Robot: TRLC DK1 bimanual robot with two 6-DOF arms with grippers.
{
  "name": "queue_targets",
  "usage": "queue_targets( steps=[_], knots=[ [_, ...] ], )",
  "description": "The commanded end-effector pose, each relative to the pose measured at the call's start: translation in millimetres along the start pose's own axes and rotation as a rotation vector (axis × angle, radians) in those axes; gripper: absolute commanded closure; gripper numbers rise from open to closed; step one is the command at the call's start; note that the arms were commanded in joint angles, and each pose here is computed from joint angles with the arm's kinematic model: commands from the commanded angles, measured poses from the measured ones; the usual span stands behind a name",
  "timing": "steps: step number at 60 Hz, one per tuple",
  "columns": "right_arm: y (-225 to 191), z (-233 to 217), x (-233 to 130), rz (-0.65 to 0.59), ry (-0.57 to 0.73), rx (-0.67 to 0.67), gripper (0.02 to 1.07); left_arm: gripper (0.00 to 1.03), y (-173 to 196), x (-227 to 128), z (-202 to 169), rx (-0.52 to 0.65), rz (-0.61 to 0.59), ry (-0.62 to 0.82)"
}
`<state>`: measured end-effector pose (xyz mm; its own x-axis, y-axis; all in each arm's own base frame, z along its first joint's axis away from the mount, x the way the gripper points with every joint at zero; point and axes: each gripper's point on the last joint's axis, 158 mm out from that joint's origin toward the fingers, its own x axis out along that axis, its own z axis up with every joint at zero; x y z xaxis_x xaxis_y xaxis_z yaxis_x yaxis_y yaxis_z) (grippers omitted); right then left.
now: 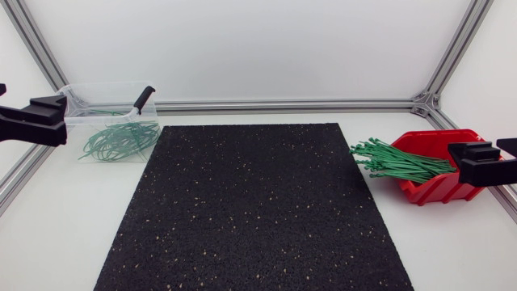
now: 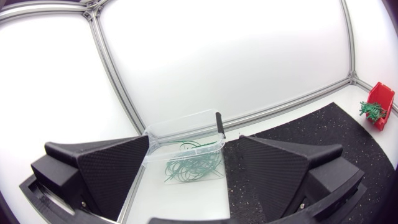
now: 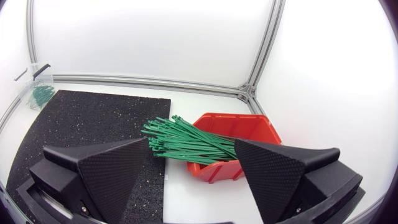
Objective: Take a green cable tie from the red box, thread the tail through the head to close it, then place it in the transparent bin on the left.
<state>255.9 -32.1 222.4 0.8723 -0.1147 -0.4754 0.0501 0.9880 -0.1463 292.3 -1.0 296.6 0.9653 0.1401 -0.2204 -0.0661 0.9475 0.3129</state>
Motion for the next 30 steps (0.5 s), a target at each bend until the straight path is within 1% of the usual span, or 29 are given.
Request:
queue_targets(
  steps=[1, 9, 20, 30],
  knots=[
    [-0.4, -8.3, 1.0, -0.009, -0.004, -0.018, 0.07, 0.03, -2.1, -12.6, -1.2, -0.057, -0.011, -0.051],
    [0.6, -11.6, 1.2, -0.011, -0.018, -0.026, 0.07, 0.03, -4.4, -25.1, -10.8, -0.075, -0.019, -0.106],
    [4.6, -20.4, 4.9, -0.004, -0.024, -0.036, 0.07, 0.03, -12.4, -26.5, -33.9, -0.070, -0.030, -0.114],
    [5.1, -23.2, 0.5, -0.011, -0.053, -0.050, 0.07, 0.03, -16.0, -26.6, -48.0, -0.073, -0.031, -0.114]
  ],
)
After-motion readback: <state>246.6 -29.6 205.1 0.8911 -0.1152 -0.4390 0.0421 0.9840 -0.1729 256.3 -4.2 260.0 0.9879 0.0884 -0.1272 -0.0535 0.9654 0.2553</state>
